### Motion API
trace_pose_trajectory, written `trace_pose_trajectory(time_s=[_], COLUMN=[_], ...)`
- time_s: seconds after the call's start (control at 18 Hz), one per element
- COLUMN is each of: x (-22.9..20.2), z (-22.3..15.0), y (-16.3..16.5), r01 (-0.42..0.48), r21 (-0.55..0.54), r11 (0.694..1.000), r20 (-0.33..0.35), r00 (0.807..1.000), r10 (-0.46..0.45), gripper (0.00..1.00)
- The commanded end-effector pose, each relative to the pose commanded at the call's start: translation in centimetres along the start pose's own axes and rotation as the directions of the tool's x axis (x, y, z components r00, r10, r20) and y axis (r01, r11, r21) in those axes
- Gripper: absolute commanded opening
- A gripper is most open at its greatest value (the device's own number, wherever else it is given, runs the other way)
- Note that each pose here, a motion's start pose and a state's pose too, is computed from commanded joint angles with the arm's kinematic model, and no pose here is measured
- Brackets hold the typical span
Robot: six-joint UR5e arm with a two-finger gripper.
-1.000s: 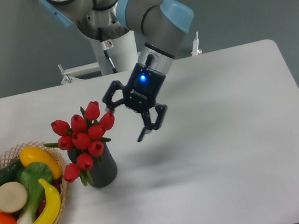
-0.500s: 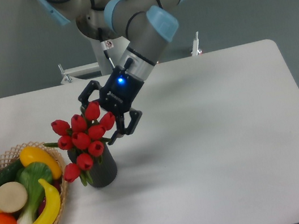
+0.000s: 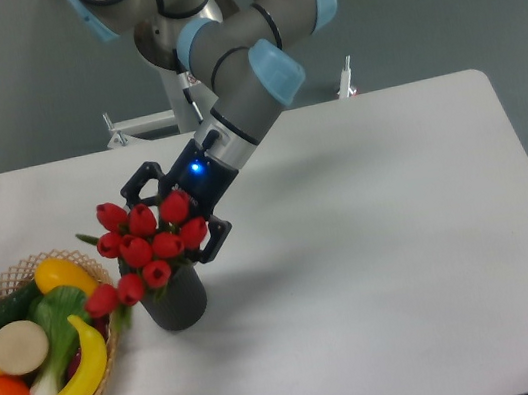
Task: Pick up the flowers from the vase
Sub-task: 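Lower the gripper around the tulip stems and close it, then lift the gripped tulips up out of the black vase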
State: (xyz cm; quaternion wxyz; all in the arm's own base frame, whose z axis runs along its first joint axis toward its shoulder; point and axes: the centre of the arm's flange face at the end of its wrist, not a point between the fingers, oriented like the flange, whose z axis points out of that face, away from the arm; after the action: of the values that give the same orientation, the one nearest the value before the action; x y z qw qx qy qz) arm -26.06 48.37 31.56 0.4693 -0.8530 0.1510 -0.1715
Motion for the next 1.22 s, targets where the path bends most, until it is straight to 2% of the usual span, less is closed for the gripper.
trace_pose_trajectory(time_s=[0.22, 0.33, 0.39, 0.72, 1.0, 1.22], x=[-0.2, -0.4, -0.5, 0.0, 0.6, 1.2], z=[-0.2, -0.6, -0.8, -2.4, -4.4, -7.5], y=[-0.1, -0.3, -0.3, -1.8, -3.5, -5.5], r01=[-0.004, -0.008, -0.007, -0.018, 0.01, 0.059], r21=[0.001, 0.004, 0.005, 0.05, 0.109, 0.183], r11=[1.0, 1.0, 1.0, 0.999, 0.994, 0.981], r20=[0.004, 0.013, 0.017, 0.029, 0.039, 0.05], r00=[1.0, 1.0, 1.0, 0.999, 0.999, 0.996], r10=[0.004, 0.008, 0.007, 0.016, -0.015, -0.069], gripper=[0.23, 0.03, 0.0, 0.0, 0.0, 0.0])
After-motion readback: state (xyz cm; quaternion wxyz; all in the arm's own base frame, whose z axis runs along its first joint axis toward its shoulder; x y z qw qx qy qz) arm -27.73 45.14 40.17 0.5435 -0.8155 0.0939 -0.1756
